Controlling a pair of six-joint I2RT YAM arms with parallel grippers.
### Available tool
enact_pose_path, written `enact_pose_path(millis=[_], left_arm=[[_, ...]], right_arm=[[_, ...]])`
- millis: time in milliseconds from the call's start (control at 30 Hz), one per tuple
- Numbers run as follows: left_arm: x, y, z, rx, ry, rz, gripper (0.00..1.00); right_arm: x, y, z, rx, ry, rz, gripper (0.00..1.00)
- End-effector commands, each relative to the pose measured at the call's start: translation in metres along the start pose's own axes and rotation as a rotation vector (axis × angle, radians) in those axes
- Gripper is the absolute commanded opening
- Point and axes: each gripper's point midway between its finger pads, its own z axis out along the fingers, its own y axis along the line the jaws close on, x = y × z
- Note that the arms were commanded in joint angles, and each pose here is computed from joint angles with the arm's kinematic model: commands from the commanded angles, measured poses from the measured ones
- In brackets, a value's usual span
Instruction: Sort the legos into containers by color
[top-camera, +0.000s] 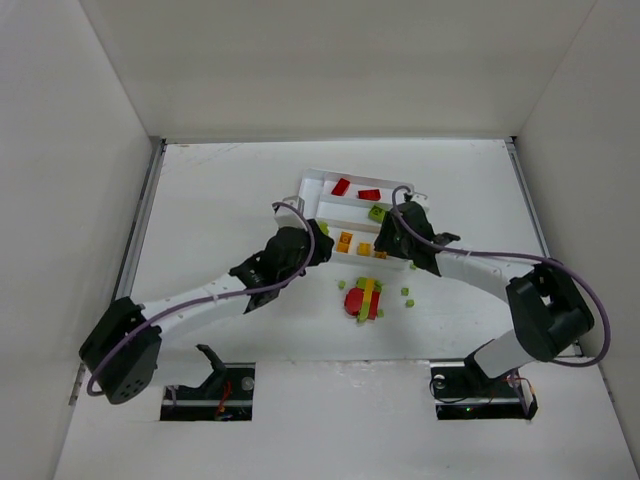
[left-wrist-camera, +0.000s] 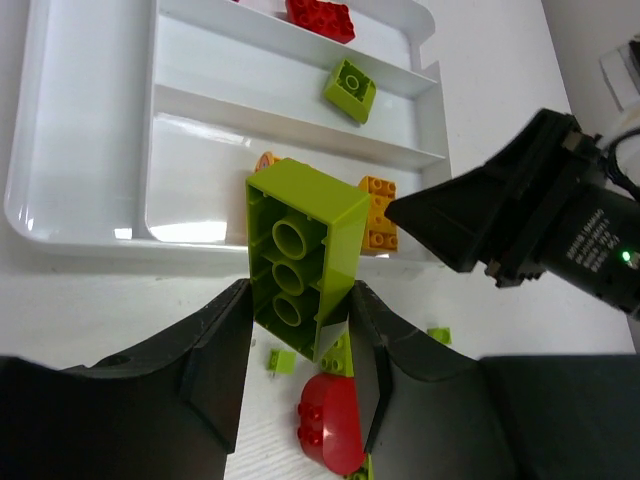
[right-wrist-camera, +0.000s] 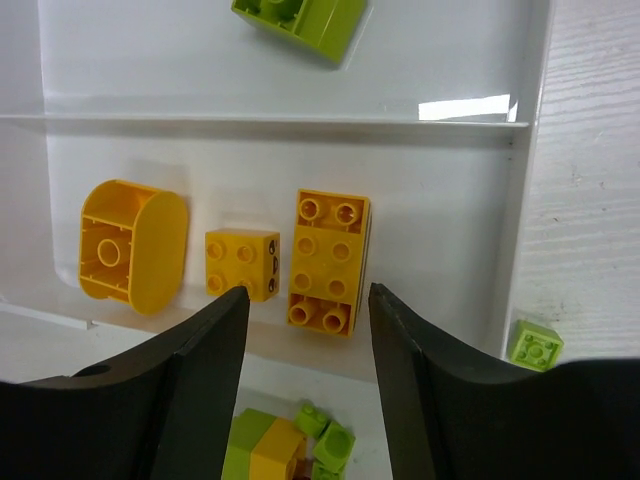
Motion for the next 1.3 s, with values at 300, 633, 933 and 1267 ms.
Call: enact_pose_path(millis=[300, 633, 933, 1267], left_arm=[[-0.019, -0.045, 0.081, 0.081, 0.173, -0.091, 0.17], [-0.009, -0.036, 0.141, -0.05, 0.215, -0.323, 0.15], [-0.02, -0.017, 0.169, -0.154, 0.131, -0.538, 0.16], [-0.018, -0.005, 0.188, -0.229, 0.126, -0.709, 0.24]], right_arm=[[-0.047, 0.003, -0.054, -0.146, -0.292, 0.194, 0.24], [-0.046, 0.009, -0.055, -0.206, -0.286, 0.212, 0.3], [-0.049, 0.014, -0.061, -0.247, -0.299, 0.223, 0.31], [-0.05, 0.017, -0.063, -0.262, -0.307, 0.225, 0.32]])
